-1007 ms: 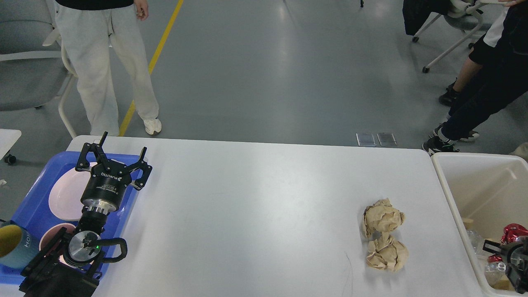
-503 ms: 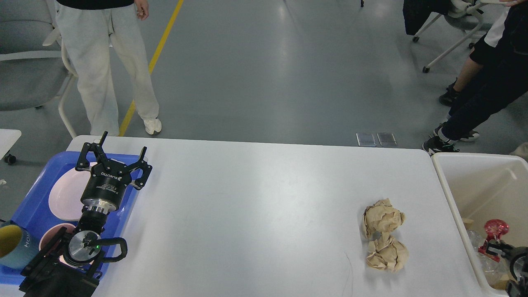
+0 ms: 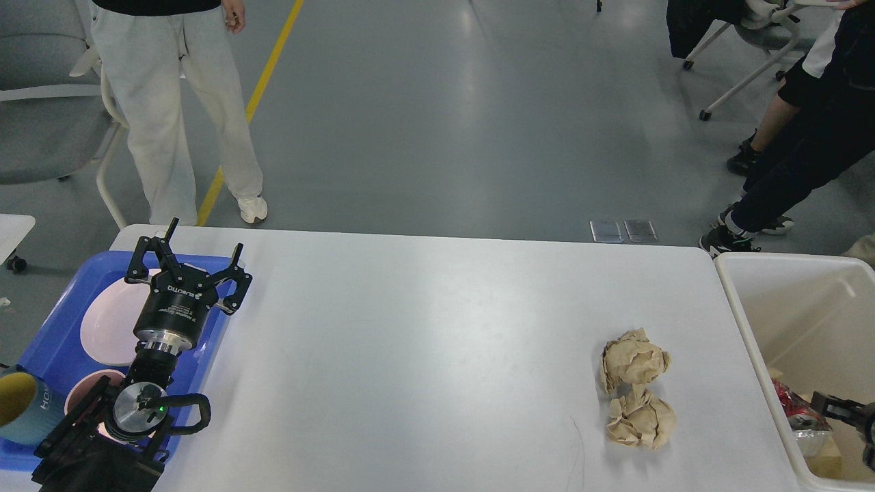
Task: Tidy desktop
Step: 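Lower the red can into the white bin and release it, then reach the right gripper to the crumpled brown tissue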
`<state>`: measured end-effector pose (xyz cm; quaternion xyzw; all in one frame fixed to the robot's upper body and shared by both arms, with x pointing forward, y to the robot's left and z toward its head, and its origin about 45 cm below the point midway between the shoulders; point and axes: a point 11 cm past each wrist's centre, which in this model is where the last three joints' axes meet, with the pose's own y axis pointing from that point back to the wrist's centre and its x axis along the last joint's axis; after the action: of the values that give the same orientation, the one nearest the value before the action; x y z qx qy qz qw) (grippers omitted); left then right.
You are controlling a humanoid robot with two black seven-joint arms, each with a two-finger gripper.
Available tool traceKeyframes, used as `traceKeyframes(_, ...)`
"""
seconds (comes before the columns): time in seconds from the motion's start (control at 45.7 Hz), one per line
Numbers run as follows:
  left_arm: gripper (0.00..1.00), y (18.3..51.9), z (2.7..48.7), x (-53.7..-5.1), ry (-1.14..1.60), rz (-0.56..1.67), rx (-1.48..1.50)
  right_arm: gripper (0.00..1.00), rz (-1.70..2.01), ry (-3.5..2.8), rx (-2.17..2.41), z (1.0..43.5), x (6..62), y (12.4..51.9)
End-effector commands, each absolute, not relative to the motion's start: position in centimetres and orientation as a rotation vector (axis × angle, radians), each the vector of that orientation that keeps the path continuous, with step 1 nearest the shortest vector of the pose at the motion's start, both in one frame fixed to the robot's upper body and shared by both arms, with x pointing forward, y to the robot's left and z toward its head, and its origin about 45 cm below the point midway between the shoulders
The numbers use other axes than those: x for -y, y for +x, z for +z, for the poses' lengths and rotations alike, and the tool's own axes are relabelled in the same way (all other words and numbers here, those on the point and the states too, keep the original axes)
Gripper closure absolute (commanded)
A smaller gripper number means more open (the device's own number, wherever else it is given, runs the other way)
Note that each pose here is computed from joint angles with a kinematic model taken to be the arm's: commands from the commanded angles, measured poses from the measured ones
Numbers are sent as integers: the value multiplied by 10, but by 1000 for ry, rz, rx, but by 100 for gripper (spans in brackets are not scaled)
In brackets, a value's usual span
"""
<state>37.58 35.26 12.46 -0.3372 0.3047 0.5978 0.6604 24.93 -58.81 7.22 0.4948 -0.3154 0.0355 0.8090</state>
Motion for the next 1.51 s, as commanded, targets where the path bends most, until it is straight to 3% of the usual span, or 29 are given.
traceKeyframes(0.0,3,376,125,-353,-763,1352,-689,0,46,1111,508,111,579,266)
traceKeyframes(0.197,3,376,125,-353,-763,1352,-689,0,-58,1123,268,198,542,298)
traceKeyframes(0.481,3,376,124,-353,-762,1354,-690,0,-121,1252,34,325,433,345)
traceKeyframes(0.744,3,375,124,-353,-762,1355,-691,0,-14,1387,-56,390,342,305)
traceKeyframes(0.897,3,376,124,-353,-764,1354,-689,0,102,1447,-18,393,313,288)
traceKeyframes(1.269,3,376,125,-353,-764,1353,-689,0,168,1442,49,391,313,296)
traceKeyframes(1.488,3,376,125,-353,-763,1352,-689,0,143,1434,57,323,327,302)
